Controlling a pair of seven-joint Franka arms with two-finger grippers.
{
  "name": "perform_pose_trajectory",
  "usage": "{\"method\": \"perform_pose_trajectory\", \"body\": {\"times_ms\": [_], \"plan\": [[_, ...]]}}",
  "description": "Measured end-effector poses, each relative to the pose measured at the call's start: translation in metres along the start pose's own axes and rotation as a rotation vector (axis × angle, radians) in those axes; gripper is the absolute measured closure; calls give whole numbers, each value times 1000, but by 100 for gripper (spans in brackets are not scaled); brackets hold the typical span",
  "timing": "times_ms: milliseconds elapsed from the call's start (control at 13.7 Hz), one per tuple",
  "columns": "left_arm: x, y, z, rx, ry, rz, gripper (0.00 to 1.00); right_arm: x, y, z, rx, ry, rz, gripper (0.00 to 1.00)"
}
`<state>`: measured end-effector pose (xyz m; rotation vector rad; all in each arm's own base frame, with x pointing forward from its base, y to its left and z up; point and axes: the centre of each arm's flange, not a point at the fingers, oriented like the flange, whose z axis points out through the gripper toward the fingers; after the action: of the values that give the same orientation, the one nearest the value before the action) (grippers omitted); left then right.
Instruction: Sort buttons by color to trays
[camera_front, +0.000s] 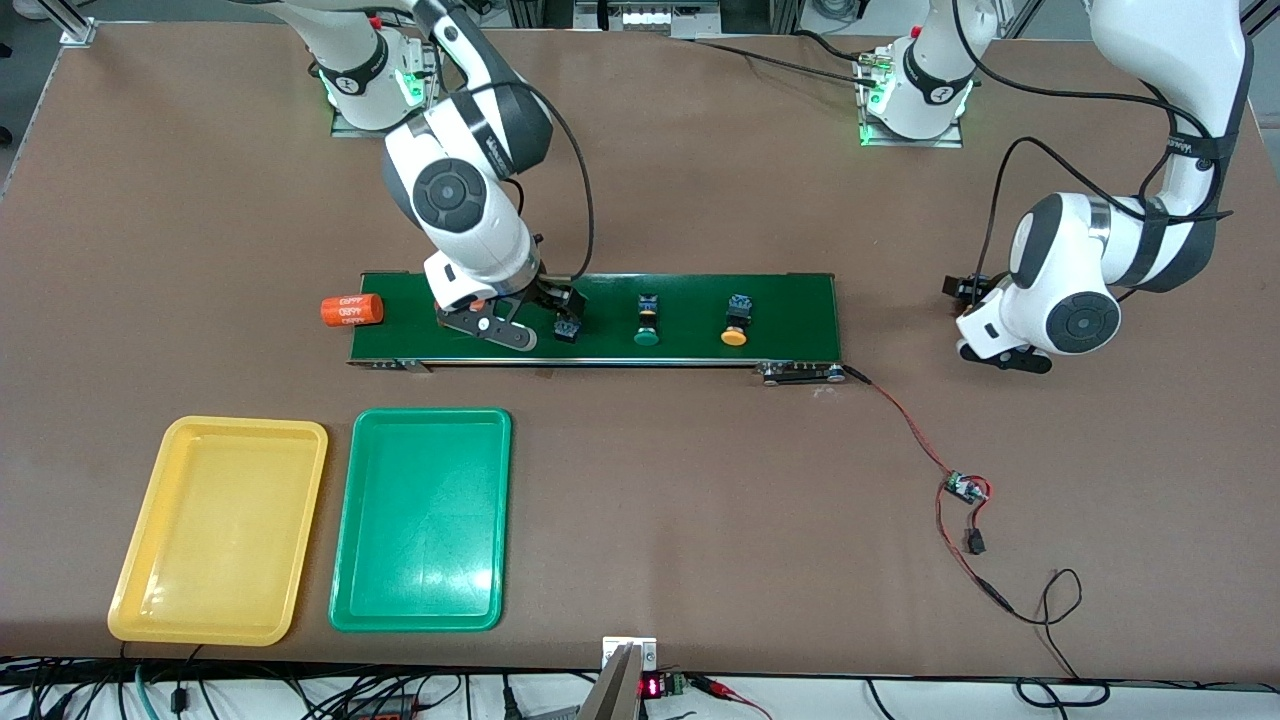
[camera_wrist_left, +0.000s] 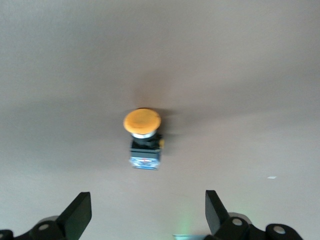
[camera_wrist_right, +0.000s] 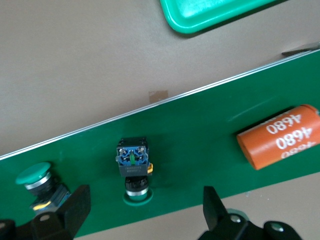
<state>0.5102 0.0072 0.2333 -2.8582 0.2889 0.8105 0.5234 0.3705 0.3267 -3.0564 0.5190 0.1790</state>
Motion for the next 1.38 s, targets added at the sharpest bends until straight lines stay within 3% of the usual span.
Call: {"method": "perform_pose_trajectory", "body": {"times_ms": [364, 437, 655, 728, 801, 873, 1165, 1383], "plan": [[-6, -9, 78, -9, 137, 36, 0, 6, -2, 41, -18, -15, 5, 0], [-9, -8, 87, -13, 144, 41, 5, 8, -2, 46, -17, -14, 7, 0], [-12, -7, 94, -15, 144, 65, 42, 12, -1, 61, -23, -17, 12, 0], [-12, -7, 93, -14, 144, 79, 54, 13, 0, 65, -29, -20, 16, 8], [-13, -8, 91, -13, 140, 88, 59, 16, 4, 70, -37, -24, 22, 8], [-14, -9, 85, -12, 128, 91, 59, 18, 8, 75, -45, -27, 29, 14], [-4, 12, 1, -42, 106, 105, 59, 25, 17, 79, -56, -27, 46, 59], [6, 62, -53, -145, 155, 103, 59, 41, 17, 61, -20, 10, 63, 59]]}}
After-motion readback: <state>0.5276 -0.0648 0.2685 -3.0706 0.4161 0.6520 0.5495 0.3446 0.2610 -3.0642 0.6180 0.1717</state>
